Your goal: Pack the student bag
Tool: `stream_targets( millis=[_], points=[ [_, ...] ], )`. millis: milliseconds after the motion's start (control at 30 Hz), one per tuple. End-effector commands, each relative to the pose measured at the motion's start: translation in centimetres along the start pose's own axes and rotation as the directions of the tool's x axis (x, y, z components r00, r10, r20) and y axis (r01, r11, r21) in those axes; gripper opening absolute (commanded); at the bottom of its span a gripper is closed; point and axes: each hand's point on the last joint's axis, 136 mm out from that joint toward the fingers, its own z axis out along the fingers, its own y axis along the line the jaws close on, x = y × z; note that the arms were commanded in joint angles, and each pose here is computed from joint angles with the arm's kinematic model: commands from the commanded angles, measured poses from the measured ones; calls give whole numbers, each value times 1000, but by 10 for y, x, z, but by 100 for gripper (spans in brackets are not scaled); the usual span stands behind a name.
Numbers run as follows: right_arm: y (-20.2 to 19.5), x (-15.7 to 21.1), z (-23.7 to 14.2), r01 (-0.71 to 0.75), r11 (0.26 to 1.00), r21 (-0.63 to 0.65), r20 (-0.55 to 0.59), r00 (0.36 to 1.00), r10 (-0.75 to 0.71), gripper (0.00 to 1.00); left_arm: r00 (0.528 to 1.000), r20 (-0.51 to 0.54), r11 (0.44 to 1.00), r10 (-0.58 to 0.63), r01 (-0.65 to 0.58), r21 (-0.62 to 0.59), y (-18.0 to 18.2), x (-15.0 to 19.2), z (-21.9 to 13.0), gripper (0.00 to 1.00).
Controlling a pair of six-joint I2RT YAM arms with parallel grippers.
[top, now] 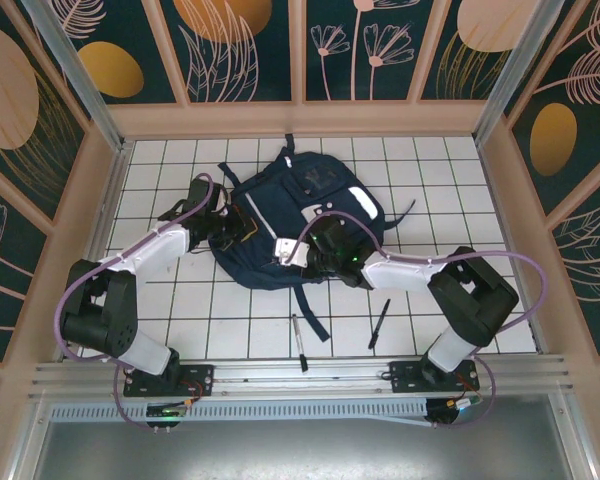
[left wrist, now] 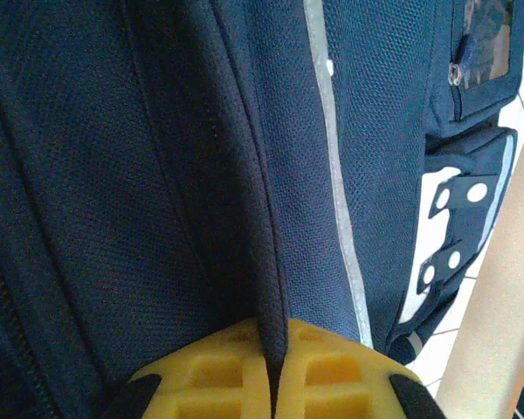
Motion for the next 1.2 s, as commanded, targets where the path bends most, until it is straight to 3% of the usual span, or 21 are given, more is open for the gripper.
stream_targets(
  millis=[0,67,133,200,267,400,633,767,967,1000,1100,1167],
  points=[
    [-30,-32,-8,-14,998,55,112,994,8,0,981,-124,989,147,-142,46,-26,17,-10,18],
    [-38,-37,-15,-78,997,20,155,985,75,0,950,-77,947,303,-309,-83,-24,1,-32,35],
    [-39,-42,-21,-141,989,-45,210,967,147,0,904,-28,894,426,-426,-140,-28,-8,-53,40],
    [-32,-44,-22,-162,981,-110,241,953,184,0,866,-12,865,500,-500,-40,-42,8,-59,43],
    [-28,-41,-22,-179,971,-156,246,945,214,0,797,-11,795,604,-602,70,-57,39,-56,46],
    [-33,-43,-26,-213,958,-192,270,927,260,0,613,23,608,789,-786,111,-64,74,-41,47],
    [-33,-43,-26,-238,945,-225,272,916,296,0,416,136,413,899,-909,49,-65,69,-28,42],
    [-33,-44,-26,-238,944,-230,274,914,297,0,389,74,392,918,-919,-31,-49,59,-16,42],
    [-38,-41,-28,-247,945,-215,273,914,301,0,344,-52,344,937,-939,-19,-24,71,5,38],
    [-39,-40,-29,-248,945,-211,272,914,301,0,337,-58,336,940,-942,-26,-22,70,6,33],
    [-40,-35,-31,-240,951,-195,254,924,285,0,318,-47,314,947,-946,-83,-24,60,2,0],
    [-35,-21,-31,-208,960,-186,190,951,242,0,292,-23,289,956,-953,-90,-33,57,-5,0]
  ],
)
